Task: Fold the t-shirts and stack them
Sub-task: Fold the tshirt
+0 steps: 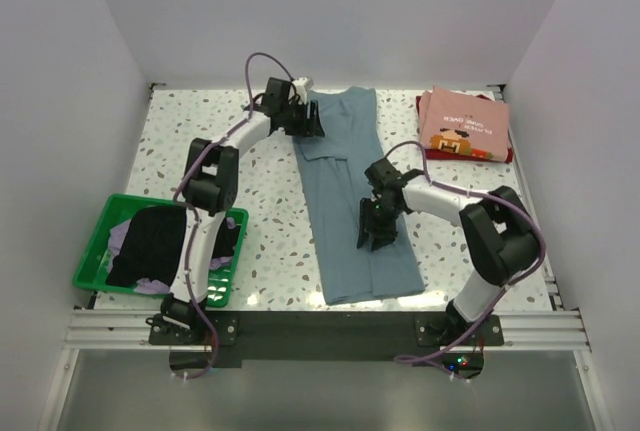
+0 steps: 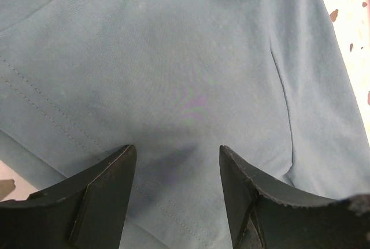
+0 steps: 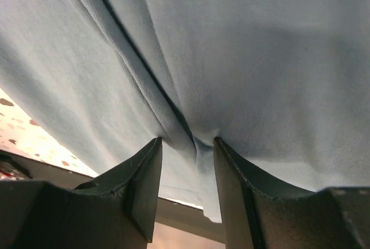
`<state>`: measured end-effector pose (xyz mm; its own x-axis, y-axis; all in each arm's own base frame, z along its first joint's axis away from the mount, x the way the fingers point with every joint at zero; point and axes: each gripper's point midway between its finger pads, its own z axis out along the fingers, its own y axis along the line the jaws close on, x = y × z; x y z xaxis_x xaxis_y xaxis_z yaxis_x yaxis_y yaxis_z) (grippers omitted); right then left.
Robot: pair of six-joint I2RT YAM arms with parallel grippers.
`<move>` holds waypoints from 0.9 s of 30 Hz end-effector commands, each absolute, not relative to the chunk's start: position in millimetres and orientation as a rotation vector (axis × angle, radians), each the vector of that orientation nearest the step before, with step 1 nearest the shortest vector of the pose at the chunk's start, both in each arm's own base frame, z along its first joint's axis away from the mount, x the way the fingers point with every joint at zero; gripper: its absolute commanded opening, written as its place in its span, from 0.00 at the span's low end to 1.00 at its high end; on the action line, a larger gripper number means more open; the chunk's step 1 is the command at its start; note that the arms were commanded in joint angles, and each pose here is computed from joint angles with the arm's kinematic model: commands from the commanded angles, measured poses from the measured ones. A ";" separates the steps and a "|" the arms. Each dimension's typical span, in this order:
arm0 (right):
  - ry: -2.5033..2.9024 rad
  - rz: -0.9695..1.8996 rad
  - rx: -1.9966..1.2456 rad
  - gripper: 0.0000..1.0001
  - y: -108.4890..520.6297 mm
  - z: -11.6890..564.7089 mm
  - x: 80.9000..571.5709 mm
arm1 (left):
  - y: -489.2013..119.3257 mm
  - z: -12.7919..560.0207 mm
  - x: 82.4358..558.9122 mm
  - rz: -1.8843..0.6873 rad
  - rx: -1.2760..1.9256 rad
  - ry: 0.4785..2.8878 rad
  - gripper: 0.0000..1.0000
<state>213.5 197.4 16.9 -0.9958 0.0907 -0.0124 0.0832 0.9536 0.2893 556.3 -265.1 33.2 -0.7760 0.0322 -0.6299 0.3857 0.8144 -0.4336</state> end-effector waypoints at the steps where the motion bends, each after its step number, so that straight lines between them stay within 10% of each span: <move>1: 3.132 0.480 0.167 0.44 220.7 12.5 205.4 | -243.9 -38.9 540.2 -0.632 0.330 2.521 0.66; 17: 3.086 0.497 -0.014 0.45 279.1 24.6 227.4 | -265.4 -19.4 569.9 -0.764 0.350 2.377 0.72; 27: 2.960 0.434 -0.147 0.52 265.7 88.1 239.6 | -291.9 159.6 586.7 -0.921 0.421 1.973 0.77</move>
